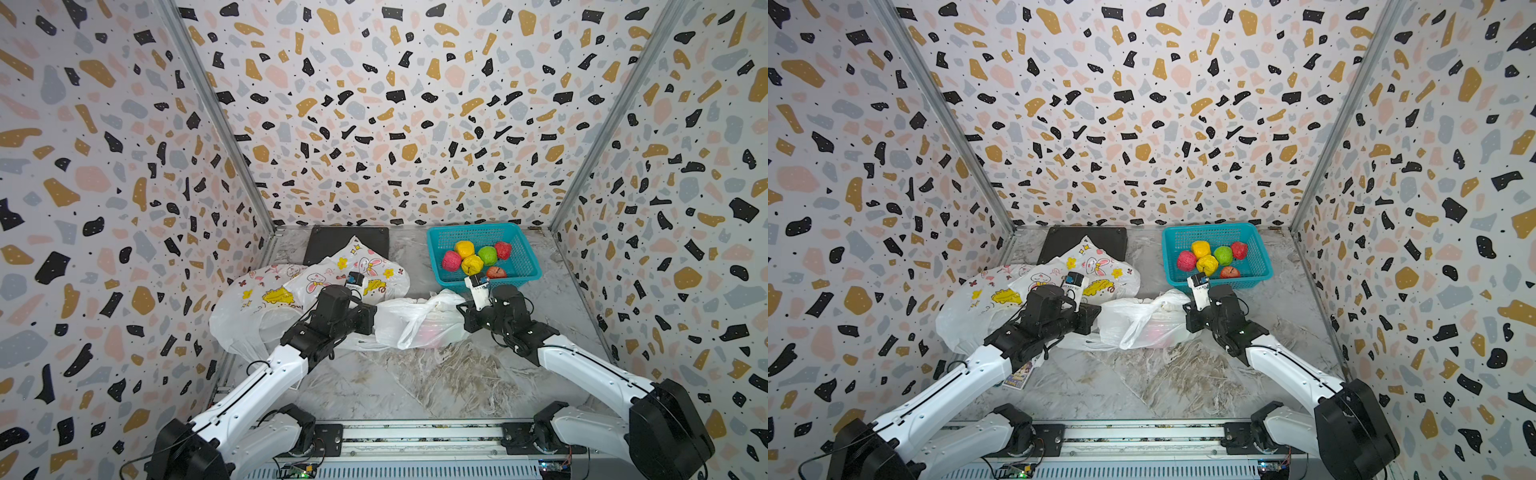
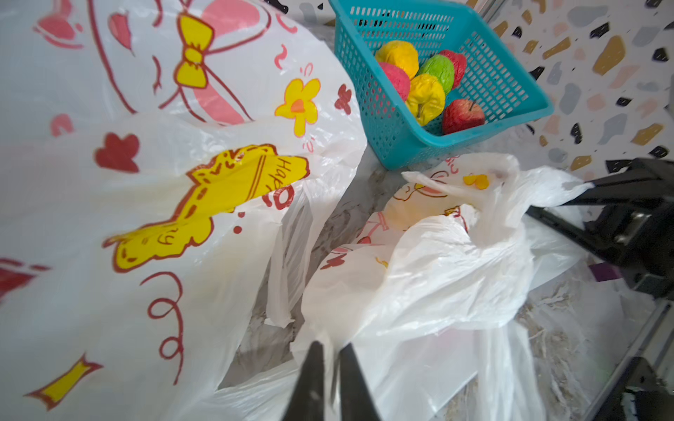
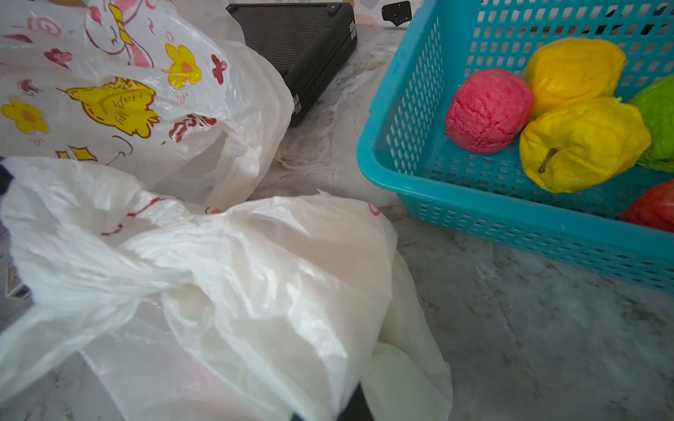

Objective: Untie the knot of a plastic bag & take out the apple
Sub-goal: Untie the plastic bag at the center of the board.

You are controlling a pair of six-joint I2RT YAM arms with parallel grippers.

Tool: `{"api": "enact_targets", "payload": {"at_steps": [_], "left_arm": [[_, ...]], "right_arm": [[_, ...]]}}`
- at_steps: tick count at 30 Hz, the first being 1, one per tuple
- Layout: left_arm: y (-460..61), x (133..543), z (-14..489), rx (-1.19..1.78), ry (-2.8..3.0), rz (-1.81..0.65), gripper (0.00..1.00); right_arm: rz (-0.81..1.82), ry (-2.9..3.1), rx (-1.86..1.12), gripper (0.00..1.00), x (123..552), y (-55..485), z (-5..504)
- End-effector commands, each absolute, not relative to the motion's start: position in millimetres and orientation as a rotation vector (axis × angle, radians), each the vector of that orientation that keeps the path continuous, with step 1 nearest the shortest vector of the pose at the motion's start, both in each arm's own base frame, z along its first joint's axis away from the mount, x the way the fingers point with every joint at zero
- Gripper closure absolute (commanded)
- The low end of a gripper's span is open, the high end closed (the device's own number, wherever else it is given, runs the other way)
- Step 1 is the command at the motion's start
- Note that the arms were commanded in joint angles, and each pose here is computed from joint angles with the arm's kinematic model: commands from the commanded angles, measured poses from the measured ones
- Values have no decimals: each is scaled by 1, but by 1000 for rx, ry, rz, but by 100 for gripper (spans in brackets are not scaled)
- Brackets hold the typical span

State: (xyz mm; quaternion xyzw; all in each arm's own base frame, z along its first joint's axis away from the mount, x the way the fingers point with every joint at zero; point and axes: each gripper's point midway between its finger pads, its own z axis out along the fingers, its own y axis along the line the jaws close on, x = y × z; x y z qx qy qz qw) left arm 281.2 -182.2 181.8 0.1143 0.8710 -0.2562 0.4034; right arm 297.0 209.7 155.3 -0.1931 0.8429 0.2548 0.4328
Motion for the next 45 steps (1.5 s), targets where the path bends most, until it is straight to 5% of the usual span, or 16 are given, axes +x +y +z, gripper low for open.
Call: {"api": "enact_targets", "payload": {"at_steps": [1,6,10,11,14,15,27,32,38,43,45], "left_arm": [[-208,281,197,442,2125,-725,41],[-245,277,186,690,2125,-750,21],[-261,278,174,770,2121,-793,22],[-265,276,174,791,2117,-827,30],[-266,277,169,783,2142,-836,90],[-264,277,167,775,2152,-826,100],[-153,305,175,133,2157,-595,100],[-161,300,167,120,2132,-688,100],[-180,302,183,209,2095,-782,100],[-187,304,201,252,2059,-807,100],[-188,305,205,269,2054,-811,100]], "right_arm": [[764,1991,-504,100,294,225,185],[819,1961,-546,100,289,232,192],[817,1977,-556,100,289,233,191],[805,1987,-548,100,291,232,189],[771,2006,-493,100,298,224,187],[759,2011,-471,100,300,220,188],[485,2160,44,98,321,111,145],[476,2206,-26,59,296,109,151],[586,1963,-496,31,259,165,227],[578,2009,-831,0,262,217,205],[523,2032,-862,0,280,223,196]]}}
